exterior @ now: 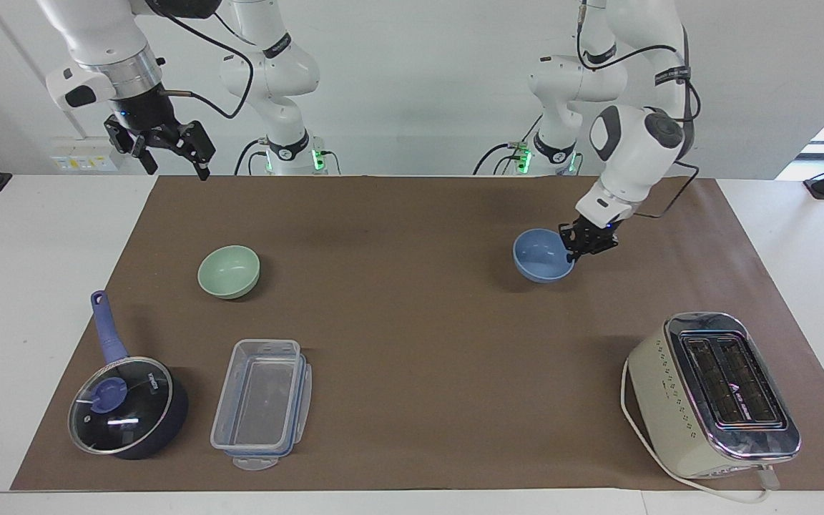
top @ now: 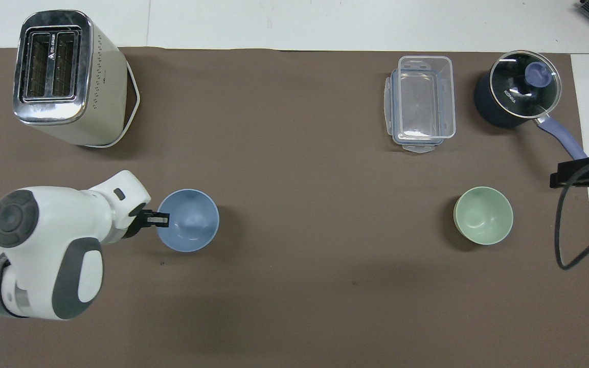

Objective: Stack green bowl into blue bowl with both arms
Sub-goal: 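Grasp the blue bowl rim and slide it toward the table center, then withdraw the left gripper while the right gripper reaches the green bowl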

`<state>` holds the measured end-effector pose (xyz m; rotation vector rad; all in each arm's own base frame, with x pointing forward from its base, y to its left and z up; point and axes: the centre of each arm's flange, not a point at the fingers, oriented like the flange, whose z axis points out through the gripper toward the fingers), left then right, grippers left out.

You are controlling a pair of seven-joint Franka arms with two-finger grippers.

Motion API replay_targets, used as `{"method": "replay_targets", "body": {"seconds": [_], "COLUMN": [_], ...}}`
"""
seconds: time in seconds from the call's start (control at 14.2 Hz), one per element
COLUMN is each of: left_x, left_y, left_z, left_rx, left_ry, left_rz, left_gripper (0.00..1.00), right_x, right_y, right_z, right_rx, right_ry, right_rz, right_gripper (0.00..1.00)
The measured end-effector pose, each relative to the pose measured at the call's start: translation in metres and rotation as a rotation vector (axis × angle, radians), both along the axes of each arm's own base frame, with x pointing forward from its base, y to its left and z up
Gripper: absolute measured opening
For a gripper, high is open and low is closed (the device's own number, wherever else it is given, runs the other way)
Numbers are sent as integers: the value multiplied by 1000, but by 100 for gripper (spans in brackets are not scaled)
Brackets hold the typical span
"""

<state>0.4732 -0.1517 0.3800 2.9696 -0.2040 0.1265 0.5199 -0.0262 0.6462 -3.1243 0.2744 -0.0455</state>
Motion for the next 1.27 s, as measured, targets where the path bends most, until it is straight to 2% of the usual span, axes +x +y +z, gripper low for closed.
{"method": "replay_targets", "body": {"seconds": [0.42,0.71,0.99,1.2,1.27], "left_x": [-49,-66,-65,-64,-62], "left_y": [-127,-159,-164,-164,-165], "left_z": [-21,-40,-47,-45,-42], "left_rx": [-34,-30,-22,-24,-27], "left_ry": [12,37,47,45,42], "left_rz": [88,120,131,133,134], "left_gripper": [4,4,4,13,25], "right_x": [0,-1,-1,-1,-1], "right_y": [0,-6,-8,-8,-8], "right_z": [0,0,-1,-1,-1], "right_rx": [0,0,0,0,0], "right_ry": [1,2,3,3,3], "right_rz": [0,7,8,8,8], "right_gripper": [100,100,100,100,100]}}
